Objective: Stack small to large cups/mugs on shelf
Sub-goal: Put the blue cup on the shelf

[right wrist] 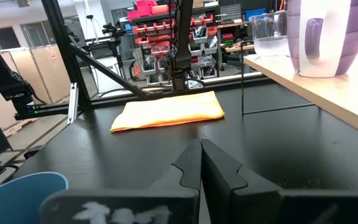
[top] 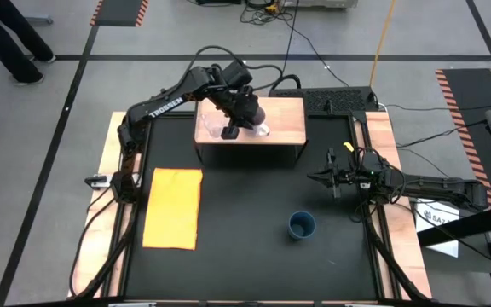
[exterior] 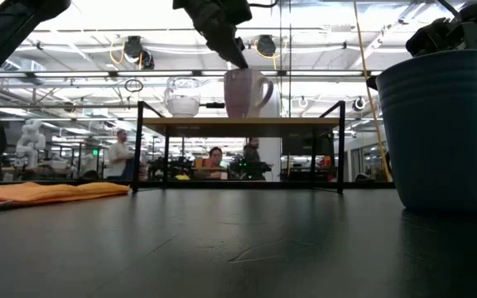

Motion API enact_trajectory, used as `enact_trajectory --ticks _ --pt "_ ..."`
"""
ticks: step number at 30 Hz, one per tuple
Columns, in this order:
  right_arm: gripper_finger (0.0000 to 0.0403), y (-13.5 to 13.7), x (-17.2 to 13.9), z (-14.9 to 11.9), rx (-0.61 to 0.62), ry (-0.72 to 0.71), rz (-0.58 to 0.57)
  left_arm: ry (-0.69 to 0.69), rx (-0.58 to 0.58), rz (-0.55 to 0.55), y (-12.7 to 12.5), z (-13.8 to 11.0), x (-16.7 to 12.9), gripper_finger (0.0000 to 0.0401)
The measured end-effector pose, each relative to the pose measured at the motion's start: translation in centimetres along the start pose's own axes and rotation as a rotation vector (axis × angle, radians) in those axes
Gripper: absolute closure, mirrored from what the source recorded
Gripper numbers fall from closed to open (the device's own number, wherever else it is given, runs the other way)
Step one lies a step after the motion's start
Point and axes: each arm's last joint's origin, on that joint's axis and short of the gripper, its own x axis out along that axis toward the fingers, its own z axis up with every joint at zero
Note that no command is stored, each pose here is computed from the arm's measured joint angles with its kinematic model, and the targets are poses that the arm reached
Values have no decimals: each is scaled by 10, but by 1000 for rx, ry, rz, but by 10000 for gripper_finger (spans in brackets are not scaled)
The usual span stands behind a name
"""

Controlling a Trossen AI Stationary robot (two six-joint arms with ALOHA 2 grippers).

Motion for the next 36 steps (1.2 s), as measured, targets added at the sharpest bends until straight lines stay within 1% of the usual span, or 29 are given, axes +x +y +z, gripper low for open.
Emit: enact_trajectory --ticks 5,8,11,20,24,27,30,36 --pt "403 0 0 0 0 0 0 5 -38 -5 0 -1 0 314" --pt "403 0 0 0 2 0 0 13 -56 5 0 -1 0 298" --pt "403 0 0 0 4 0 0 20 -73 14 0 -1 0 260" --pt "403 0 0 0 3 0 0 42 -79 43 1 -2 0 113" --pt "403 0 0 0 3 0 0 49 -73 40 1 -2 0 73" --pt "403 0 0 0 3 0 0 49 -51 37 -1 -1 0 61" --pt "403 0 0 0 3 0 0 31 -27 47 -6 2 -10 61" --pt "403 0 0 0 4 1 0 -54 4 101 -26 11 -56 70"
